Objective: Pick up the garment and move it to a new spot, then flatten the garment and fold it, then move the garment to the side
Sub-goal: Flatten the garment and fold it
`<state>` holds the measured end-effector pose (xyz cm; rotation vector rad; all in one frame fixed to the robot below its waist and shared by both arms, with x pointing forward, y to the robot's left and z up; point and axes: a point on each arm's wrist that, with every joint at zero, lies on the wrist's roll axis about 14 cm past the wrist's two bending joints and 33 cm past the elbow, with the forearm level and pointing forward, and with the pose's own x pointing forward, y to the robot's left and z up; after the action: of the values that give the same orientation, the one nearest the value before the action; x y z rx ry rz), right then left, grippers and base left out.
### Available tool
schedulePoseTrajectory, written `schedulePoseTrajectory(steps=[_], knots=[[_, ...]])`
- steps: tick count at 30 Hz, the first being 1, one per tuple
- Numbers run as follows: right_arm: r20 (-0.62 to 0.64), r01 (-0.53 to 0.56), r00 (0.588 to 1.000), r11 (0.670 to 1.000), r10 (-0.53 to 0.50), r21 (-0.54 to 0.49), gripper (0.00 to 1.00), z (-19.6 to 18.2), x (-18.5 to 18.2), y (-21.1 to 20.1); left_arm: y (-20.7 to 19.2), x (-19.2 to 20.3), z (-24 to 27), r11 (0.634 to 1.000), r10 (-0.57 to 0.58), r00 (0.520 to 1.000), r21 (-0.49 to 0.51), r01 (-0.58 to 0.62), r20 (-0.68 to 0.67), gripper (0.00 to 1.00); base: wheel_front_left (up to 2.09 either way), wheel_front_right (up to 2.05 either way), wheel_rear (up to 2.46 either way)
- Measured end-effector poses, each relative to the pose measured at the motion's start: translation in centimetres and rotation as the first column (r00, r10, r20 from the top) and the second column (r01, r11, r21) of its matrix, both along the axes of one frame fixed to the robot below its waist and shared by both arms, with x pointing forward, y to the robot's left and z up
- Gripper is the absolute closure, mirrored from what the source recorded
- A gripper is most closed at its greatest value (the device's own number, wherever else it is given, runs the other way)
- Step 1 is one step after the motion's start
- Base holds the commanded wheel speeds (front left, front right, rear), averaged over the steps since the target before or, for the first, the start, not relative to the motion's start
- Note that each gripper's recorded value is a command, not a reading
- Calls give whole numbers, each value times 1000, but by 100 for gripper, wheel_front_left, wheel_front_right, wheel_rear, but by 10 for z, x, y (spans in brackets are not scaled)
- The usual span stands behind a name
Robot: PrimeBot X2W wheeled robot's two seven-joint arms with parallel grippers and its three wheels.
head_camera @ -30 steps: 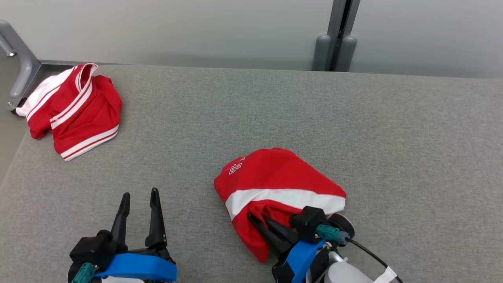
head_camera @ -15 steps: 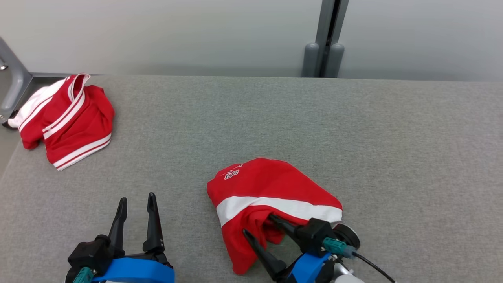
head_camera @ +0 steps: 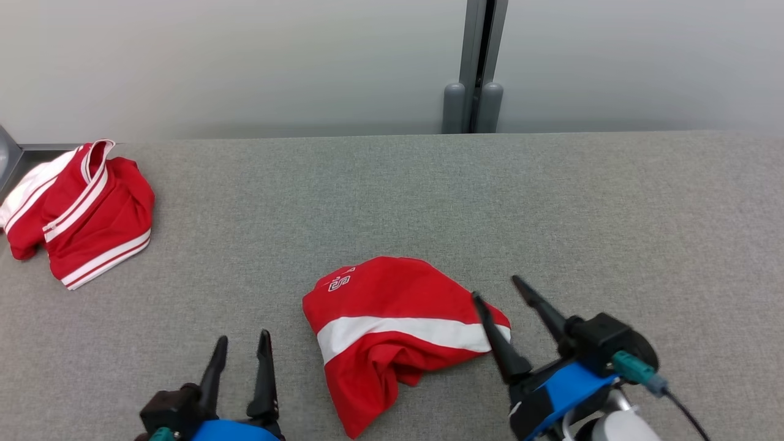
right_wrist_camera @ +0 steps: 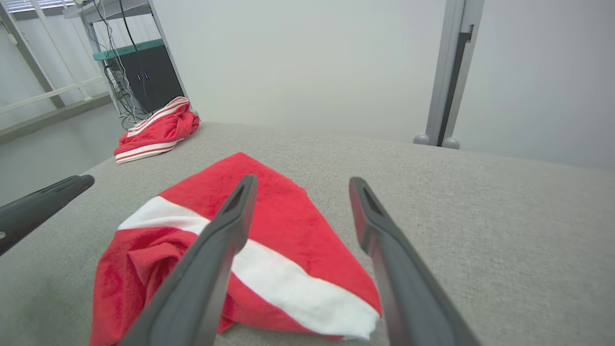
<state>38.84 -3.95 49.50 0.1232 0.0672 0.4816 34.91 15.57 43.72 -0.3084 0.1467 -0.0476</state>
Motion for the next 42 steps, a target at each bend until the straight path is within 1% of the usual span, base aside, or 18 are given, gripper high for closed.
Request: schedulePoseTrajectory(steps=[3, 7, 13, 17, 23, 28, 30, 31, 36, 42], knots=[[33, 68, 997, 998, -68, 2, 0, 8, 8, -21, -11, -6, -15, 999, -44, 997, -6, 44, -64, 0, 0, 0, 0], [53, 120, 991, 993, -121, 14, 0, 14, 12, -38, -30, -15, -34, 992, -128, 982, 1, 129, -141, 0, 0, 0, 0], [56, 179, 982, 984, -179, 7, 0, 13, 18, -58, -65, -5, -34, 967, -253, 954, -6, 255, -159, 0, 0, 0, 0], [54, 197, 979, 980, -197, 6, 0, 12, 19, -64, -78, -1, -44, 949, -307, 930, 5, 314, -202, 0, 0, 0, 0], [47, 220, 974, 976, -220, 4, 0, 8, 20, -72, -90, 7, -52, 935, -345, 908, 0, 355, -237, 0, 0, 0, 0], [44, 235, 971, 972, -235, 2, 0, 7, 22, -78, -94, 4, -68, 924, -364, 880, -3, 381, -306, 0, 0, 0, 0], [44, 239, 970, 971, -239, 2, 0, 6, 22, -79, -95, 4, -72, 921, -371, 871, -5, 390, -324, 95, 0, 0, 0], [45, 242, 969, 970, -242, 2, 0, 6, 22, -80, -96, 4, -72, 919, -374, 868, -7, 393, -325, 100, 0, 0, 0], [57, 254, 966, 967, -254, 6, 0, 9, 24, -84, -93, 10, -64, 921, -370, 884, 8, 388, -284, 100, 0, 0, 0], [74, 273, 959, 962, -273, 13, 0, 14, 28, -90, -54, 27, -39, 938, -295, 935, 125, 323, -198, 100, 0, 0, 0]])
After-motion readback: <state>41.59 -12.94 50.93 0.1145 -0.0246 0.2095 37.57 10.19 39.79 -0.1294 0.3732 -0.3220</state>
